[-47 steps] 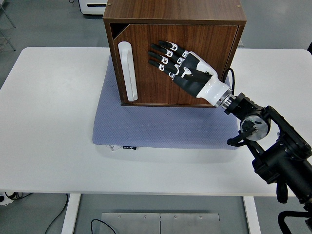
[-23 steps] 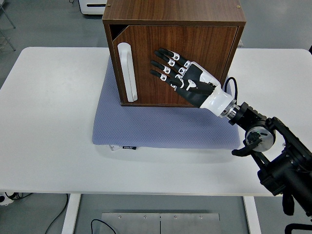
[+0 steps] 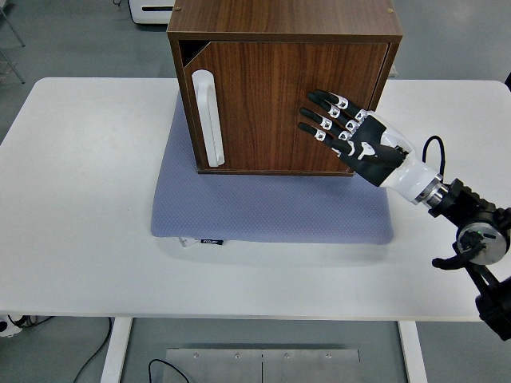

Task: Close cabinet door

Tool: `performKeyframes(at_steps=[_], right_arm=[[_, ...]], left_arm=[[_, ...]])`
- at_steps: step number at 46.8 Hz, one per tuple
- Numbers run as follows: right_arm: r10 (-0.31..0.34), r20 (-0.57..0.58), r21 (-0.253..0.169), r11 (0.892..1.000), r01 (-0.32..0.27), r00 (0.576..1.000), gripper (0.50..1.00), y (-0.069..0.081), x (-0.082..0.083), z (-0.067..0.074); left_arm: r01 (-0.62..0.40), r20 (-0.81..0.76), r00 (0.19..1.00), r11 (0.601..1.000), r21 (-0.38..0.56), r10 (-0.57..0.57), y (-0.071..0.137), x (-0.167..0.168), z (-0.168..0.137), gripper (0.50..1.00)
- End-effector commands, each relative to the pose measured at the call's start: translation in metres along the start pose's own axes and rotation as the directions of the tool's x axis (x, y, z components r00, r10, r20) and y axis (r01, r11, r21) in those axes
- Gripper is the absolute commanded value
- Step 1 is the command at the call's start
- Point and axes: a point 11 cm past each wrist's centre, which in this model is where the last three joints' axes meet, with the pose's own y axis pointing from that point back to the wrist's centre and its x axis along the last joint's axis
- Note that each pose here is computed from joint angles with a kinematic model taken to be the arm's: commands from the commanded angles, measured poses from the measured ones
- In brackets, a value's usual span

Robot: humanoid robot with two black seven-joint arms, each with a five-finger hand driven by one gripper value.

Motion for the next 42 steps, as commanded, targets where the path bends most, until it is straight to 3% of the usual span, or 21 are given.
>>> performKeyframes(at_steps=[1, 16, 23, 42], right_arm=[[0.007, -0.015, -0.004, 1.0, -0.007, 1.0, 1.0, 0.009, 0.001, -0.003], [0.068, -0.026, -0.008, 0.998, -0.068, 0.997, 1.0, 0.044, 0.01, -0.005], [0.123, -0.017, 0.018, 0.992, -0.122, 0.992, 1.0, 0.062, 0.019, -0.008], [0.259, 0.053, 0.113, 0.958, -0.264, 0.964, 1.0, 0.109, 0.041, -0.015]], left_arm=[[0.0, 0.0, 1.0, 1.0, 0.001, 0.0, 0.0, 0.0, 0.0, 1.0], [0.0, 0.0, 1.0, 1.0, 0.001, 0.0, 0.0, 0.0, 0.0, 1.0], [0.0, 0.0, 1.0, 1.0, 0.001, 0.0, 0.0, 0.0, 0.0, 1.0], [0.0, 0.0, 1.0, 1.0, 0.001, 0.0, 0.0, 0.0, 0.0, 1.0]])
